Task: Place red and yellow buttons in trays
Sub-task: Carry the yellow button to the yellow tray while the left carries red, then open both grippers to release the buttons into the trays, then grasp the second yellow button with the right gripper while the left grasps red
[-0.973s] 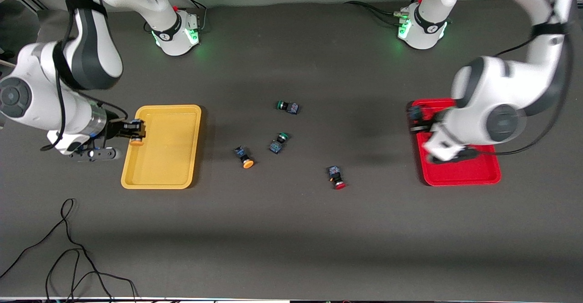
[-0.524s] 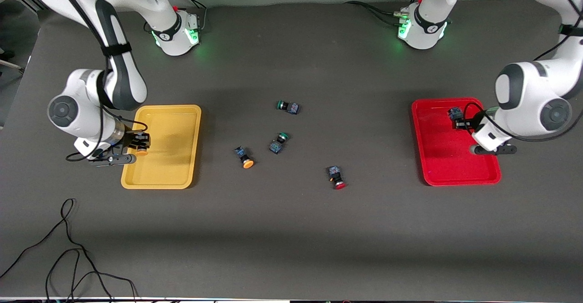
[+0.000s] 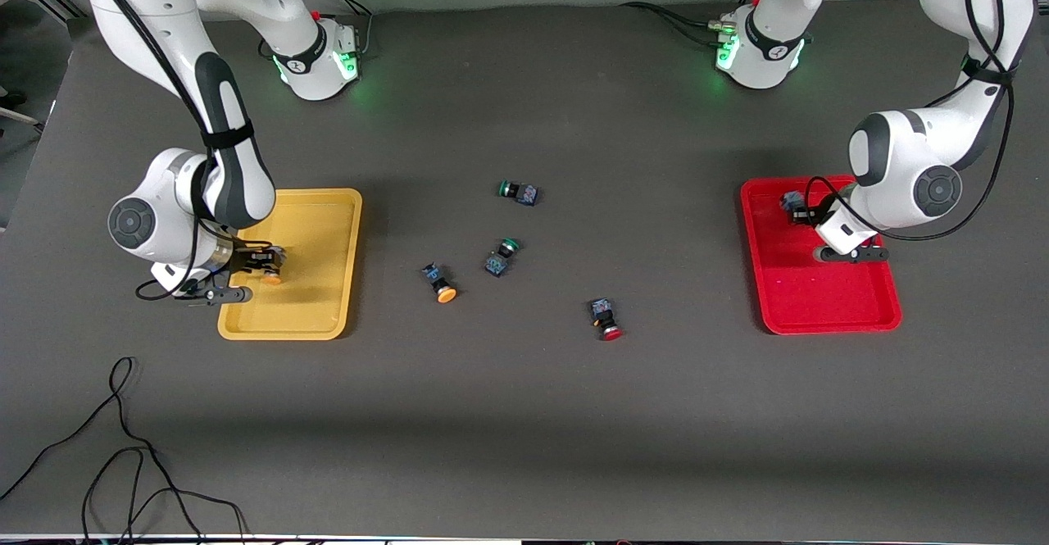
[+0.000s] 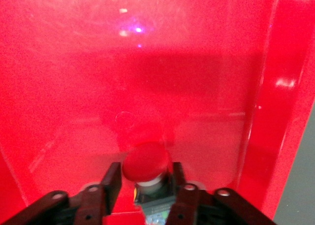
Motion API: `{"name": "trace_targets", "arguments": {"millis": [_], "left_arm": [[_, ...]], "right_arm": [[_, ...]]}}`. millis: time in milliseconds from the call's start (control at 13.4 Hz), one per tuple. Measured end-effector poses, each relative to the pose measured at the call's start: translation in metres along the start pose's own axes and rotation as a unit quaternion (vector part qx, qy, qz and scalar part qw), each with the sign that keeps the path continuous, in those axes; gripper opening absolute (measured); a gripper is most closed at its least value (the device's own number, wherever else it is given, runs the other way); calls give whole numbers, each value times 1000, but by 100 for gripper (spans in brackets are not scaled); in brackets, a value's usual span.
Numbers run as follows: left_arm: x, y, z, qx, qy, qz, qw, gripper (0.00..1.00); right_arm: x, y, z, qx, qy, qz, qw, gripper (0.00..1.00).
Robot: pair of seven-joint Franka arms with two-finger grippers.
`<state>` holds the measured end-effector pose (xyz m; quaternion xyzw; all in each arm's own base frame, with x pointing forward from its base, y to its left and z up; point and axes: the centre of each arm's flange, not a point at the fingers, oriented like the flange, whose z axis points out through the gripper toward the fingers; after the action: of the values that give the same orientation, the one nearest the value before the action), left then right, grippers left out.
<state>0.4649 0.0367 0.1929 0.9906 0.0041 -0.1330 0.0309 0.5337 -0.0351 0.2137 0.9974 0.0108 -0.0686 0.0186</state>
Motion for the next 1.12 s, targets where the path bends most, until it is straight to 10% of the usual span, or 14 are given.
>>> {"name": "trace_targets", "arguments": {"millis": [299, 674, 1123], "left_arm": [[32, 32, -75, 8, -13, 8, 1000, 100], [82, 213, -199, 0, 4, -53, 999, 100], [155, 374, -81, -56, -5, -177, 983, 100]], "right_arm": [[26, -17, -49, 28, -21, -15, 999, 100], [42, -79, -191, 33, -22, -9, 999, 100], [20, -214, -236, 57, 29, 14, 998, 100]]}}
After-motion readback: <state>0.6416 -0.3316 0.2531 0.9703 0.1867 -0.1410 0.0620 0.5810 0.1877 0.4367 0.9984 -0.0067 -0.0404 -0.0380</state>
